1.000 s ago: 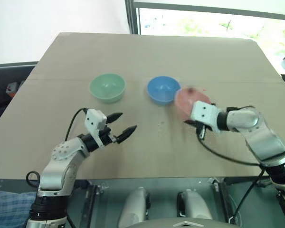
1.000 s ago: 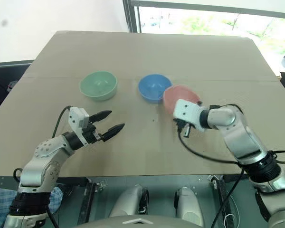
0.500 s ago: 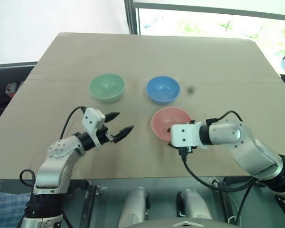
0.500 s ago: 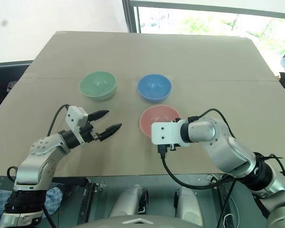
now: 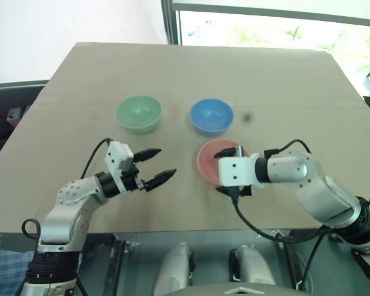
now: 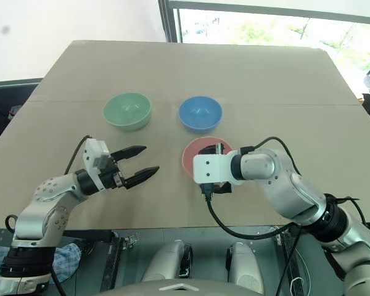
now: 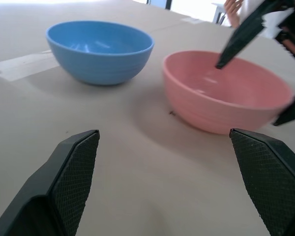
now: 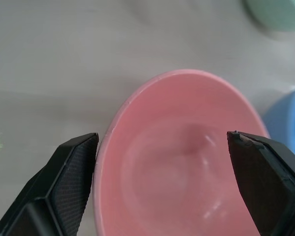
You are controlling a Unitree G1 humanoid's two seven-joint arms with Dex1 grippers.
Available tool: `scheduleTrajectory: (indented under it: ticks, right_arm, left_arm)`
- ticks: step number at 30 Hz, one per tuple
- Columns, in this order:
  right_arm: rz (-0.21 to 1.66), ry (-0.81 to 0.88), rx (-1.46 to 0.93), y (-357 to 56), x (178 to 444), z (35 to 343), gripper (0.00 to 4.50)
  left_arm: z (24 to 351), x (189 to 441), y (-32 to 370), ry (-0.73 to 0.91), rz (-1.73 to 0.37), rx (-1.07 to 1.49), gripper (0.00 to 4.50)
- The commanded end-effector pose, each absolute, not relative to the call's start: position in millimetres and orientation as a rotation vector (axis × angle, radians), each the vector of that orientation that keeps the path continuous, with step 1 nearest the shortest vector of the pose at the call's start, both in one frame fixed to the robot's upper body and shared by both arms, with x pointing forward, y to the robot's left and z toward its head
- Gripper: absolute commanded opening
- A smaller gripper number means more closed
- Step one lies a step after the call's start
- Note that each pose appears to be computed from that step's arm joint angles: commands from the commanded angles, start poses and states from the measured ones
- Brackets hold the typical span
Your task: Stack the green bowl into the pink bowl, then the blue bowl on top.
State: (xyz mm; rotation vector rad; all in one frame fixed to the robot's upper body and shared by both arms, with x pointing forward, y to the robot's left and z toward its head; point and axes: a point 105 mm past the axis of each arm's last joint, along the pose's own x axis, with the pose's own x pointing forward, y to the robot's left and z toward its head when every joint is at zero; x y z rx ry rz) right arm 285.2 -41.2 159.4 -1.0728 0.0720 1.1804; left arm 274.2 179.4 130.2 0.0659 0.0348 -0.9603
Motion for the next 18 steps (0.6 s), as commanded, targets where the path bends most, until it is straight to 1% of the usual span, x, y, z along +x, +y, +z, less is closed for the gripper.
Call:
scheduleTrajectory:
  ticks: [1, 6, 8, 13, 18]
  right_arm:
    - [1.083, -0.050, -1.056, -45, 306, 209, 4.39]
    - [1.052, -0.105, -0.936, -39, 327, 255, 4.39]
    - [1.059, -0.123, -0.902, -35, 333, 267, 4.39]
    - [1.086, -0.156, -0.915, -26, 338, 271, 4.39]
    - [1.099, -0.172, -0.890, -19, 342, 268, 4.39]
  left_arm:
    - [148, 273, 183, -0.035, -0.939, 0.052, 4.50]
    - [155, 276, 195, -0.069, -0.851, 0.022, 4.50]
    - [156, 275, 196, -0.070, -0.843, 0.024, 4.50]
    - [159, 273, 200, -0.084, -0.802, 0.016, 4.50]
    - [165, 273, 210, -0.102, -0.723, 0.020, 4.50]
